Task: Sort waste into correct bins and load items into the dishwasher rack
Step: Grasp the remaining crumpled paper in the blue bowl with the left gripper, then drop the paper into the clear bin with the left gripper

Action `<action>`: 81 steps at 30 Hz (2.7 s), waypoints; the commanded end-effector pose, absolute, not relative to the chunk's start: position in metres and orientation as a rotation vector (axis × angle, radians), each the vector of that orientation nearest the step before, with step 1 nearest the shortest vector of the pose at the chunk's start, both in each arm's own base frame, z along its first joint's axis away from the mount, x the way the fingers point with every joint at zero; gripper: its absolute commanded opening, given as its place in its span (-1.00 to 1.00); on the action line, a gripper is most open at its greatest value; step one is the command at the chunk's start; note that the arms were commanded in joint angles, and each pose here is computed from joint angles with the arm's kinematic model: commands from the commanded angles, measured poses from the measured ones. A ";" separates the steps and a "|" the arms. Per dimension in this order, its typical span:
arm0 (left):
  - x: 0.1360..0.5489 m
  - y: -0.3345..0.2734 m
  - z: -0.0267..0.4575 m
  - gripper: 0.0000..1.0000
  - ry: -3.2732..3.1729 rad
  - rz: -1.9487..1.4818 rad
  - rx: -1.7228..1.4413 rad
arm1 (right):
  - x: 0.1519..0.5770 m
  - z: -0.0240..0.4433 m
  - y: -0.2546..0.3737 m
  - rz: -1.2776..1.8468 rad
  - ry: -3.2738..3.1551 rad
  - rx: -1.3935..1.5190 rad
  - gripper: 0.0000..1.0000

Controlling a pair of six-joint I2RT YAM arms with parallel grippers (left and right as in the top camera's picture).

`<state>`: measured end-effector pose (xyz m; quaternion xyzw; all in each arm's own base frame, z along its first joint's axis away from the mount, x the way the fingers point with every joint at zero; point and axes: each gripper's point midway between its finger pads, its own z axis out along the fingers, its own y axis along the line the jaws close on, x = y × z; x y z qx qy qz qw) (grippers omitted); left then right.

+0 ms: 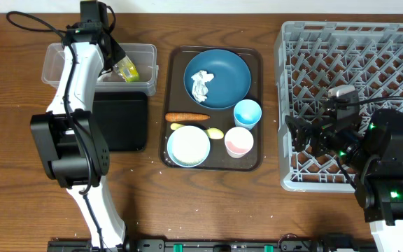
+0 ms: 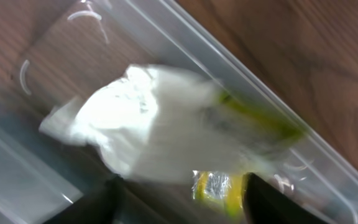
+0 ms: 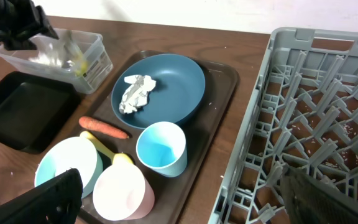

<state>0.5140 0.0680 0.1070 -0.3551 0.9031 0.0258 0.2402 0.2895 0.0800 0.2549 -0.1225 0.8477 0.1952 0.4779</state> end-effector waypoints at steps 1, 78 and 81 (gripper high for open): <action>0.514 0.066 0.118 0.60 2.445 0.044 -0.991 | 0.291 0.263 0.076 0.450 2.048 -0.308 0.98; 0.508 0.047 0.149 -0.77 2.531 0.100 -0.599 | 0.290 0.253 0.072 0.429 2.095 -0.285 0.98; 0.507 0.052 0.135 -0.56 2.560 0.113 -0.614 | 0.291 0.252 0.072 0.430 2.101 -0.284 0.99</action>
